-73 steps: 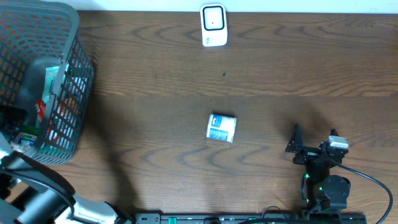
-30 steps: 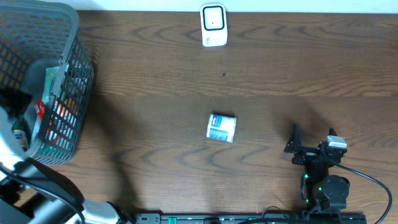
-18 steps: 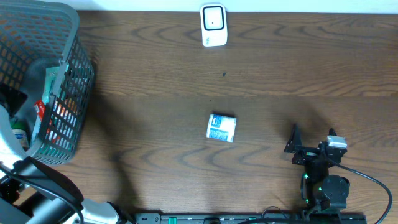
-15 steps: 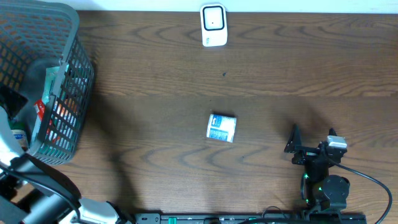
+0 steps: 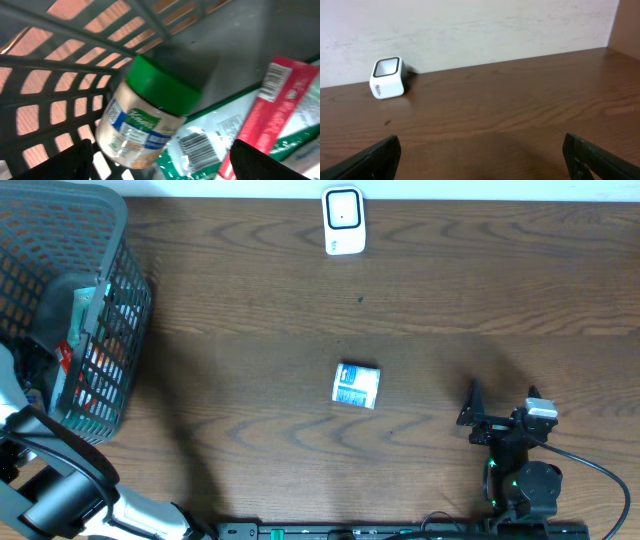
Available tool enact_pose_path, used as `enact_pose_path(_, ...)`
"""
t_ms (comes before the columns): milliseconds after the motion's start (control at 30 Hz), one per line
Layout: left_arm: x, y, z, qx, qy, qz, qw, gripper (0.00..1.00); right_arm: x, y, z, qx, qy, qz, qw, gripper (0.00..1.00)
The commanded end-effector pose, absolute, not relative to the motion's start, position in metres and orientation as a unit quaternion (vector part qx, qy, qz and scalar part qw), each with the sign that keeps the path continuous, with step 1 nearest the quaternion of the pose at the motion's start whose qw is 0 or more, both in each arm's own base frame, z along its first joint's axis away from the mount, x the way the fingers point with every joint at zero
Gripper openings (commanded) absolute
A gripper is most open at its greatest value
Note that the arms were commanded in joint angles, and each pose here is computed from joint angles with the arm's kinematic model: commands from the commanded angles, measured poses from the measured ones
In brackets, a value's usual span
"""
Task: Scan the item barcode
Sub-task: 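Close the left gripper around the green-lidded jar, then lift the green-lidded jar up out of the basket with left gripper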
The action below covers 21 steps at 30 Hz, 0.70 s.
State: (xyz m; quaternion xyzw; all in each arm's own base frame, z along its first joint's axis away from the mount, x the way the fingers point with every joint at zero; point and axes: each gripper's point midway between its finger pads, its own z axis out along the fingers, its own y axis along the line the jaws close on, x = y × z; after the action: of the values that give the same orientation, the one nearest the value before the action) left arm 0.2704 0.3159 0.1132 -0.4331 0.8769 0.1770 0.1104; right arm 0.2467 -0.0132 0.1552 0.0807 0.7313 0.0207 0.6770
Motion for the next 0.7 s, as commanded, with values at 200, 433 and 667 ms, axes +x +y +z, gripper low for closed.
enact_pose_path(200, 0.244, 0.331, 0.083, -0.458, 0.871, 0.162, 0.074, 0.87, 0.247, -0.010, 0.154, 0.070, 0.734, 0.020, 0.675, 0.99)
enact_pose_path(433, 0.260, 0.321, 0.069, -0.457, 0.879, 0.108, 0.087, 0.87, 0.247, -0.010, 0.154, 0.070, 0.734, 0.020, 0.675, 0.99)
enact_pose_path(667, 0.283, 0.300, 0.067, -0.448, 0.886, 0.022, 0.120, 0.80, 0.247, -0.010, 0.154, 0.070, 0.734, 0.020, 0.675, 0.99)
